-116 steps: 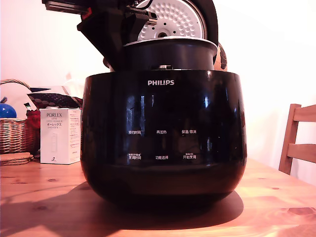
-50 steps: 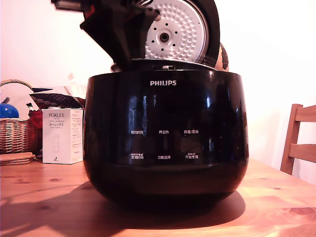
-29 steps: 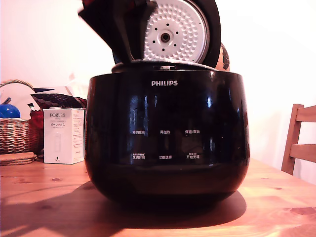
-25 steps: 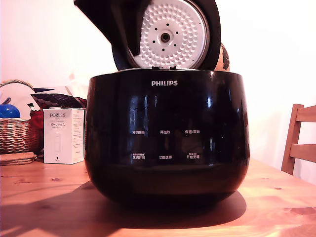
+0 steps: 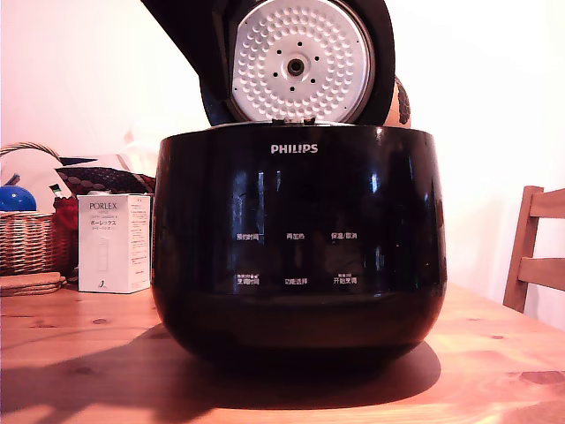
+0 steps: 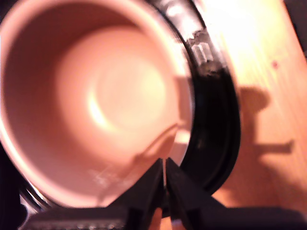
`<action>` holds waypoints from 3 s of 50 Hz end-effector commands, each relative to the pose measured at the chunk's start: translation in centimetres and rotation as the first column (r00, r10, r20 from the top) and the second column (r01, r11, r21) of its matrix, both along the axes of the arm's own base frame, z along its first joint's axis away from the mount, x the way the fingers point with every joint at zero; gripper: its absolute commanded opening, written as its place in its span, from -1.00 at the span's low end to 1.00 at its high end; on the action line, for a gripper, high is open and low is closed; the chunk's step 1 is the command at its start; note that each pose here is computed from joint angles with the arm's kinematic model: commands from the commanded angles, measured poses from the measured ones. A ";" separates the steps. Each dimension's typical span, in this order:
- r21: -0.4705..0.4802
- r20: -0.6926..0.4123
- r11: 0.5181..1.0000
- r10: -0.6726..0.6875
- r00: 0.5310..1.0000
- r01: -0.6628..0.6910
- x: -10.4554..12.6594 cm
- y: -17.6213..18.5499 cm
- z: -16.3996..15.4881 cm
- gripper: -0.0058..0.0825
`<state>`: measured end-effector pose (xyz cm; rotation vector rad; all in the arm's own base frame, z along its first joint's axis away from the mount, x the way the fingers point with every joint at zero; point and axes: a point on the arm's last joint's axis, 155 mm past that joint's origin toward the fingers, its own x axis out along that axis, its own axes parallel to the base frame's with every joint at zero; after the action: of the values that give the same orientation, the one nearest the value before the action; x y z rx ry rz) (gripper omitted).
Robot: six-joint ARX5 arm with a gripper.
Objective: Place the pot you are holding inside the rice cooker
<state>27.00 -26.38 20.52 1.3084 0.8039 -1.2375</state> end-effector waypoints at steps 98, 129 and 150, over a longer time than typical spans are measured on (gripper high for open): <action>-0.067 -0.186 0.861 0.486 0.854 -0.504 4.3 1.5 -3.2 -0.92; -0.203 -0.094 0.662 0.720 0.687 -0.721 7.0 7.7 2.5 -0.92; -0.271 -0.027 0.373 0.919 0.394 -0.888 10.3 14.8 4.1 -0.92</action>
<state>37.39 -11.92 24.09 0.5322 1.0397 -0.3134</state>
